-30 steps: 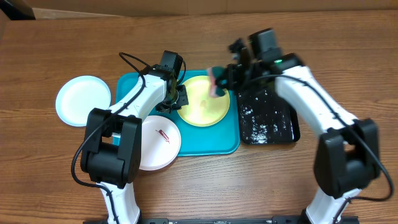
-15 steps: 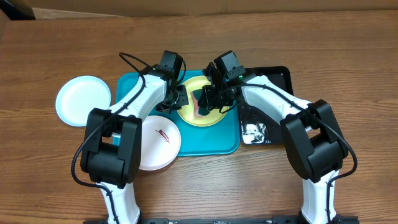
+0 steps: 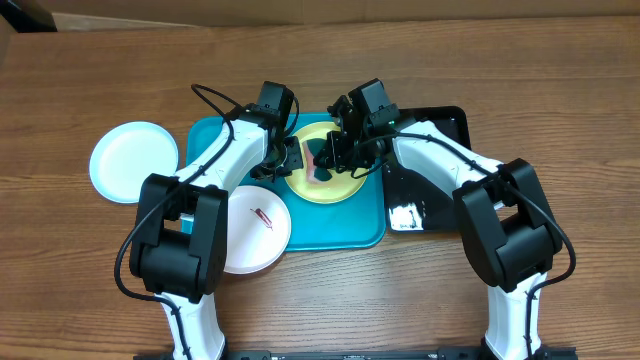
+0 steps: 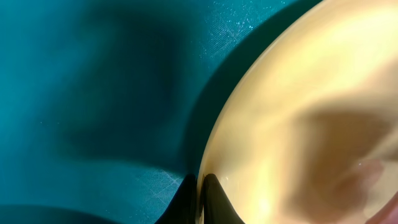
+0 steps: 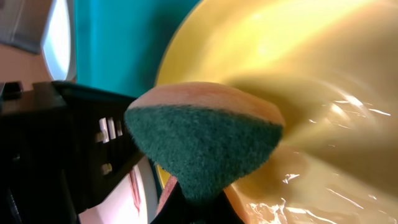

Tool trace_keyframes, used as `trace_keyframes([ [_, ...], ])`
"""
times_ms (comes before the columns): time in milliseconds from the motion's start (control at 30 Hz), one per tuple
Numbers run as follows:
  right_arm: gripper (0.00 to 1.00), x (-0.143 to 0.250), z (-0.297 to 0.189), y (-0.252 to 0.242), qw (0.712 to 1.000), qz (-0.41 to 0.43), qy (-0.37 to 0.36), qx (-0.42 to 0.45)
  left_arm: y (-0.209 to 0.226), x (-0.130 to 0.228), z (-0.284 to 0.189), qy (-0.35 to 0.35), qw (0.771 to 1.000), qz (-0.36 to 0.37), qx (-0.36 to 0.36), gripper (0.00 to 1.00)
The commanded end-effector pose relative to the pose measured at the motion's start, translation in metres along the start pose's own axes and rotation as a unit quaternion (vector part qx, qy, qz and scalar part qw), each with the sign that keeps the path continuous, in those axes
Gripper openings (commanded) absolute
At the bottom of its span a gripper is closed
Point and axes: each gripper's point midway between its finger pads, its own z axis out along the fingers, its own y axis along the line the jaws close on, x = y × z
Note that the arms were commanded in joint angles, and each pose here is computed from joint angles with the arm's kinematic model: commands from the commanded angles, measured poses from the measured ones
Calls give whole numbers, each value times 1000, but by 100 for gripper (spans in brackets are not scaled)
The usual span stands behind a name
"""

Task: Clean dirty plates on tray and stack at the side
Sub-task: 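Bring the sponge back to the yellow plate and scrub it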

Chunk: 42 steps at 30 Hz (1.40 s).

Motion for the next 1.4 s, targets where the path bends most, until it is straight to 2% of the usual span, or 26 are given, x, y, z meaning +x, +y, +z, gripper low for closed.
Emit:
trace_keyframes([
  [0,4,4,1,-19,999,19,-11,46,4,8,6,11,1000,12,-13,4],
  [167,4,18,11,-31,998,20,-5,54,4,8,6,11,1000,12,-13,4],
  [300,4,20,12,-11,1000,23,5,0,4,8,6,11,1000,12,-13,4],
  [367,4,18,12,-13,999,36,1,5,4,8,6,11,1000,12,-13,4],
  [633,4,16,6,-68,986,51,-33,153,4,8,6,11,1000,12,-13,4],
  [1200,4,-32,-42,-39,988,46,-88,114,4,8,6,11,1000,13,-13,4],
  [1367,4,-28,-49,-4,996,16,-71,45,4,8,6,11,1000,13,-13,4],
])
